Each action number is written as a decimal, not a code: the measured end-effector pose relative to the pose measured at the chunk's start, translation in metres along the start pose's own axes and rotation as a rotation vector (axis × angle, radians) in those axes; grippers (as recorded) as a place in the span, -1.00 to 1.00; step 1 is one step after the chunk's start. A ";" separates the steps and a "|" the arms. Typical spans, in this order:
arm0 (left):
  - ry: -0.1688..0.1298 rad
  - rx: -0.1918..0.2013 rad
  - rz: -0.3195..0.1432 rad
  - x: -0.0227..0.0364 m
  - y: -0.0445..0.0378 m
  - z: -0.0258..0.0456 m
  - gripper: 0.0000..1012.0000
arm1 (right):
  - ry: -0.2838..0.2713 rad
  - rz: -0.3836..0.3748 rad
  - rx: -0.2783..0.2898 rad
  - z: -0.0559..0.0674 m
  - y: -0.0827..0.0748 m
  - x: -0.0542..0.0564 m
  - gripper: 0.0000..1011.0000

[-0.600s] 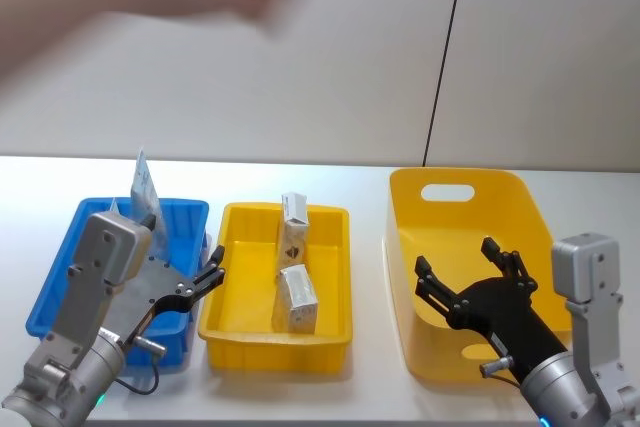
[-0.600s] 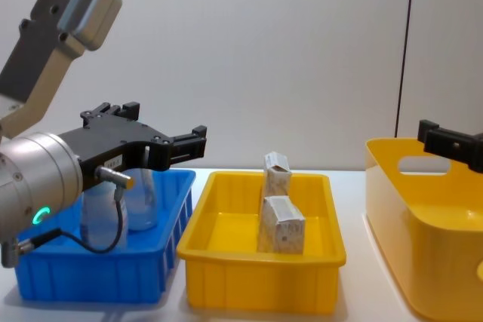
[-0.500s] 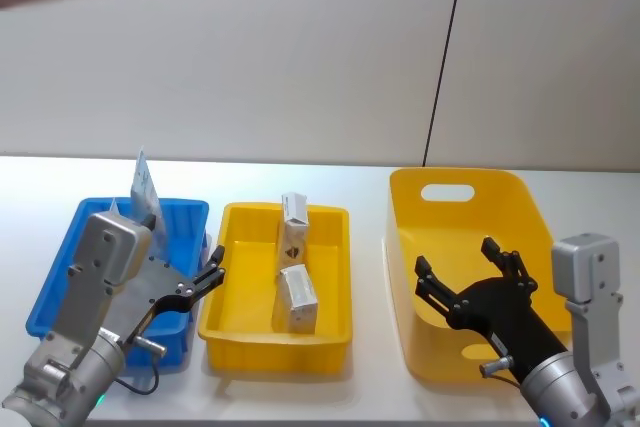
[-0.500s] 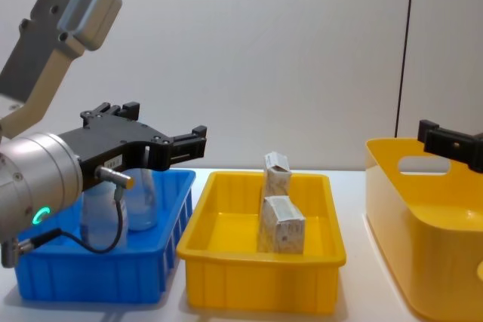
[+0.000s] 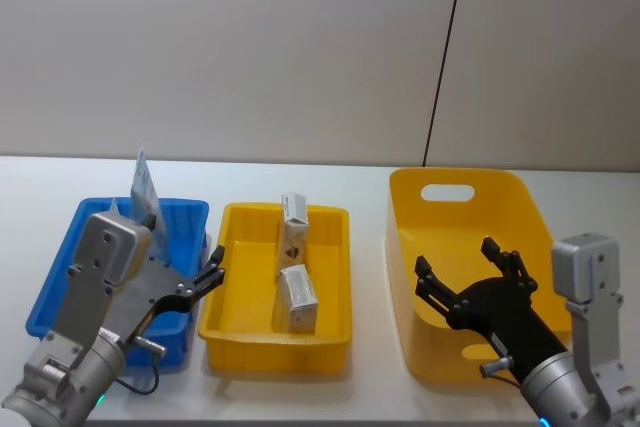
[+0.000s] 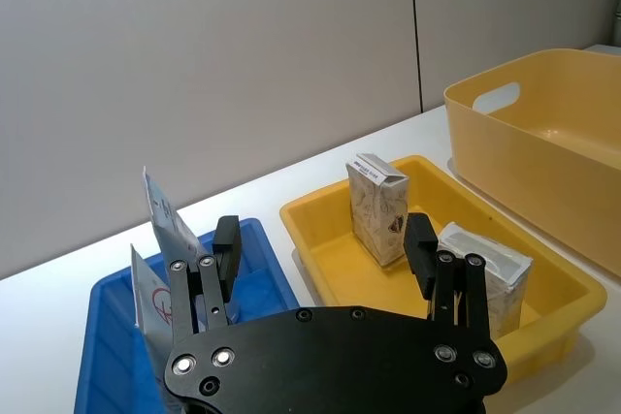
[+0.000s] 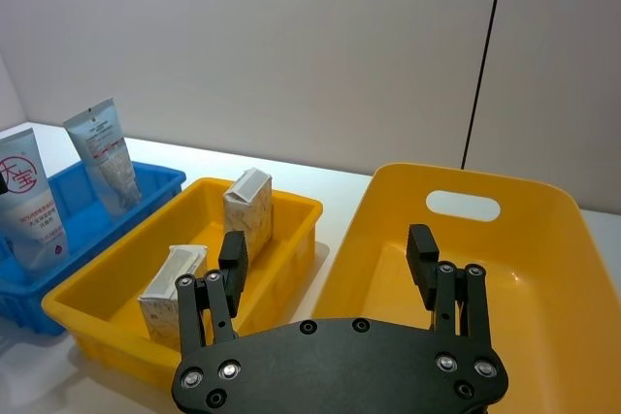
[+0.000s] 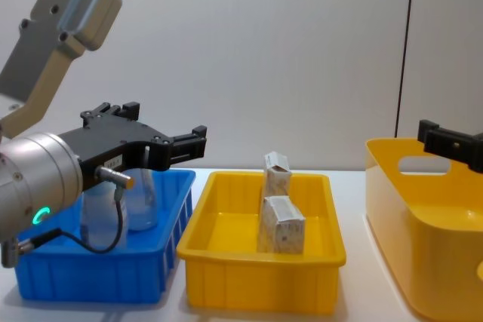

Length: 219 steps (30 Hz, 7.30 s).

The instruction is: Bimanual collaborative sorting of washing and personal care products

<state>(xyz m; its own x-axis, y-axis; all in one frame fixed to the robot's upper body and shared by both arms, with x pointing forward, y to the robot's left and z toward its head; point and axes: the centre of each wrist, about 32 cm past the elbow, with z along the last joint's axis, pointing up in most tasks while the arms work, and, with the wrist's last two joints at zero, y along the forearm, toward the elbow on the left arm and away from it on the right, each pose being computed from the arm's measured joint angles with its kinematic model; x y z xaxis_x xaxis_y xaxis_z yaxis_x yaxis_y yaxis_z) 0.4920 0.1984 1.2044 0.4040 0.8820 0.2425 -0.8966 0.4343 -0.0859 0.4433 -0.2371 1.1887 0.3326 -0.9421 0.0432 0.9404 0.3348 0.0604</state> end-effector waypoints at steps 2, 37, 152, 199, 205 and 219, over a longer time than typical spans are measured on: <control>0.000 0.000 0.000 0.0000 0.0000 0.0000 0.98 | 0.000 0.000 0.000 0.000 0.000 0.000 0.99; 0.000 0.000 0.000 0.0000 0.0000 0.0000 0.98 | 0.000 0.000 0.000 0.000 0.000 0.000 0.99; 0.000 0.000 0.000 0.0000 0.0000 0.0000 0.98 | 0.022 0.140 -0.752 0.056 0.194 -0.084 0.98; 0.000 0.000 0.000 0.0000 0.0000 0.0000 0.98 | 0.019 0.037 -0.618 0.112 0.190 -0.067 -0.42; 0.000 0.000 0.000 0.0000 0.0000 0.0000 0.98 | 0.002 0.000 -0.546 0.125 0.181 -0.061 -0.42; 0.000 0.000 0.000 0.0000 0.0000 0.0000 0.98 | -0.038 -0.173 -0.415 0.156 0.143 -0.033 -0.43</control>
<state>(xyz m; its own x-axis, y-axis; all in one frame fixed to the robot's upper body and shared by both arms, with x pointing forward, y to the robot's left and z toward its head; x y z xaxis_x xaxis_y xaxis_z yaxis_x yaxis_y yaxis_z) 0.4920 0.1984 1.2044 0.4040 0.8820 0.2425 -0.8967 0.4343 -0.0859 0.5553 -0.1550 1.3513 0.1726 -0.9794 0.1046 0.9334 0.1287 -0.3351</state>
